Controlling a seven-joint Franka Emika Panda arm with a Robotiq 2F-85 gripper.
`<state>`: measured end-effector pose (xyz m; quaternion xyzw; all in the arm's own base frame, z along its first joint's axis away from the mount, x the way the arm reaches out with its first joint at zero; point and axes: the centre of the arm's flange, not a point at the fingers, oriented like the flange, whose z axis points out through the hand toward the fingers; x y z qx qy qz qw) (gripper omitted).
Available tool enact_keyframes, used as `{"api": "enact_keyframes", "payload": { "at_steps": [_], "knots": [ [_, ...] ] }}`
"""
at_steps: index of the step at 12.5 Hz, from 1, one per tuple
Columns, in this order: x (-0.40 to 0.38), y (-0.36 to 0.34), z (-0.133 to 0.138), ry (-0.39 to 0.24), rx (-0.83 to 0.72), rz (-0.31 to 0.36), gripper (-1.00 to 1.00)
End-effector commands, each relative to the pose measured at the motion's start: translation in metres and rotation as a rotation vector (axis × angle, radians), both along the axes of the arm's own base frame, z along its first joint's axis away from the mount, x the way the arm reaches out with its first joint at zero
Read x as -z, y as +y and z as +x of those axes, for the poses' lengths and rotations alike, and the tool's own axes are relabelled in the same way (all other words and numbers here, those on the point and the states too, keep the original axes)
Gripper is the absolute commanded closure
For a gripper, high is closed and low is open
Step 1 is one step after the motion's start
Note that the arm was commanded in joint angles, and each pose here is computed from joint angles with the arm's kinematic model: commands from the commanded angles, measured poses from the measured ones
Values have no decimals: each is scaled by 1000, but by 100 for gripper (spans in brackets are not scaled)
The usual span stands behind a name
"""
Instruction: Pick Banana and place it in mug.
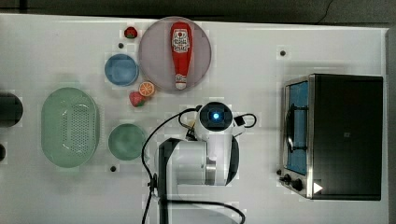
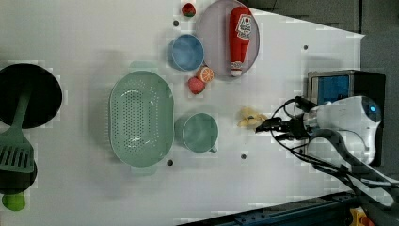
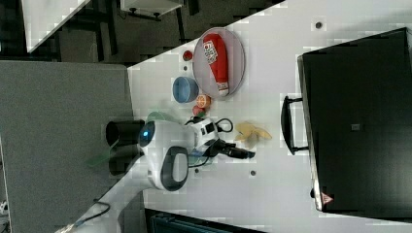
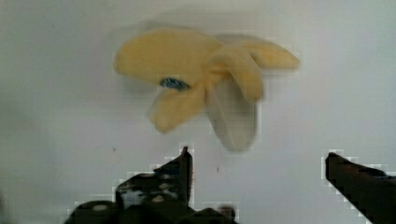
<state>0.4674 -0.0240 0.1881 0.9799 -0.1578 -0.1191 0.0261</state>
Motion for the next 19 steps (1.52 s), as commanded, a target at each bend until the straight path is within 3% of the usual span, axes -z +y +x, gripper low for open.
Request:
{"api": "enact_keyframes", "payload": {
  "at_steps": [1,5,8,12,14,16,19],
  "knots": [
    [-12,-2,29,-155,-236,43,-100],
    [29,-1,19,-127,-238,46,-100],
    [40,0,17,-148,-242,43,-93],
    [37,1,16,-153,-242,42,4],
    [30,0,19,-166,-241,40,40],
    [17,-3,22,-189,-236,36,40],
    [-37,-1,36,-290,-239,24,40]
  ]
}}
